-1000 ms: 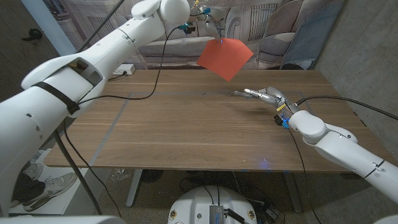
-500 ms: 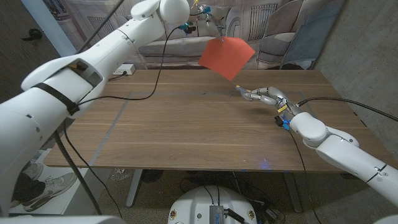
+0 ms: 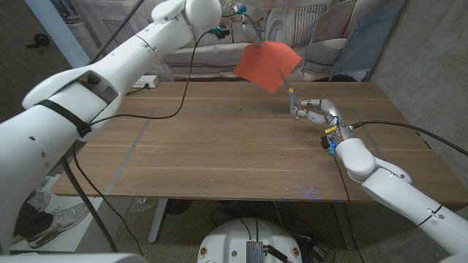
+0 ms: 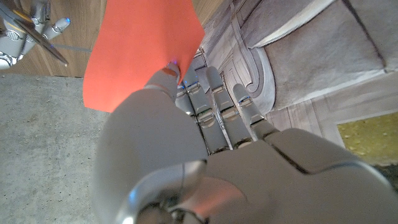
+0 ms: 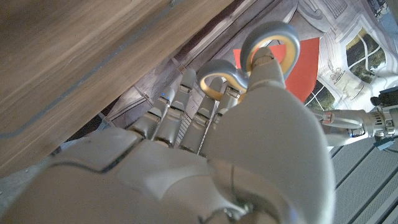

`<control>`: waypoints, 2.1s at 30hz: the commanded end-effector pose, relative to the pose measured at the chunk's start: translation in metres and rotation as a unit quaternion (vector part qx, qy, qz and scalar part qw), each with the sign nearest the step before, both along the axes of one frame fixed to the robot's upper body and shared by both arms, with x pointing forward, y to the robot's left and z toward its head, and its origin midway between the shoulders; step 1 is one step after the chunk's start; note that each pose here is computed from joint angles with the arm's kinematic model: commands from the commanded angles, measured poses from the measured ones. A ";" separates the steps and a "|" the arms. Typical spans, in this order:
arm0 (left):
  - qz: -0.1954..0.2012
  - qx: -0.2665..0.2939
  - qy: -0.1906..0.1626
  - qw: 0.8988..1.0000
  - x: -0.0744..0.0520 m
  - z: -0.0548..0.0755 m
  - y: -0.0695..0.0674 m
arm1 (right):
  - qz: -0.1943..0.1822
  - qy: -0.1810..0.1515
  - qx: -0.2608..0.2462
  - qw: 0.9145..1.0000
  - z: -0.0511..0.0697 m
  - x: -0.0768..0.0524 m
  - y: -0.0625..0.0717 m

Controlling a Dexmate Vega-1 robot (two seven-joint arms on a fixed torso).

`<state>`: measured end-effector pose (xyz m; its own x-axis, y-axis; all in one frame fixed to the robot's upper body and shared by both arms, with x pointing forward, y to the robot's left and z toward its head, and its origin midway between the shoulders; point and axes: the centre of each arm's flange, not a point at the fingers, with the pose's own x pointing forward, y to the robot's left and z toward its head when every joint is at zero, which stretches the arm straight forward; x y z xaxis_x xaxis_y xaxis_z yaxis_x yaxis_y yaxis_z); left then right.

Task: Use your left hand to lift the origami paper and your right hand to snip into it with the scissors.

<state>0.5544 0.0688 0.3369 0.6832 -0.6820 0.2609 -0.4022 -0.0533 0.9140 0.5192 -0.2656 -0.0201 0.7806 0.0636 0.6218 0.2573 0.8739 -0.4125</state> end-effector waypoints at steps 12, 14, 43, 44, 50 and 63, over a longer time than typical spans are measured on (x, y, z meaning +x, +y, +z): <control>-0.008 0.009 -0.001 1.000 -0.007 -0.005 0.000 | 0.061 0.074 -0.032 0.995 -0.007 0.027 0.035; -0.007 0.010 -0.003 1.000 -0.007 -0.006 0.001 | 0.069 0.066 -0.027 0.995 -0.006 0.030 0.037; 0.024 0.028 -0.024 0.999 -0.030 0.015 0.034 | 0.028 0.112 0.002 0.993 -0.025 0.038 0.000; 0.030 0.034 -0.027 0.999 -0.031 0.015 0.034 | 0.023 0.111 0.001 0.994 -0.025 0.038 0.000; 0.035 0.034 -0.033 0.998 -0.036 0.016 0.043 | 0.020 0.117 0.014 0.993 -0.029 0.037 -0.009; 0.028 0.039 -0.027 0.998 -0.029 0.010 0.035 | 0.037 0.100 0.011 0.994 -0.024 0.034 -0.004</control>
<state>0.5219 0.1076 0.3515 0.7105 -0.6546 0.2584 -0.4512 -0.1420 0.8811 0.5555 -0.2703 -0.0475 0.8961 0.0905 0.4346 0.1228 0.8902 -0.4386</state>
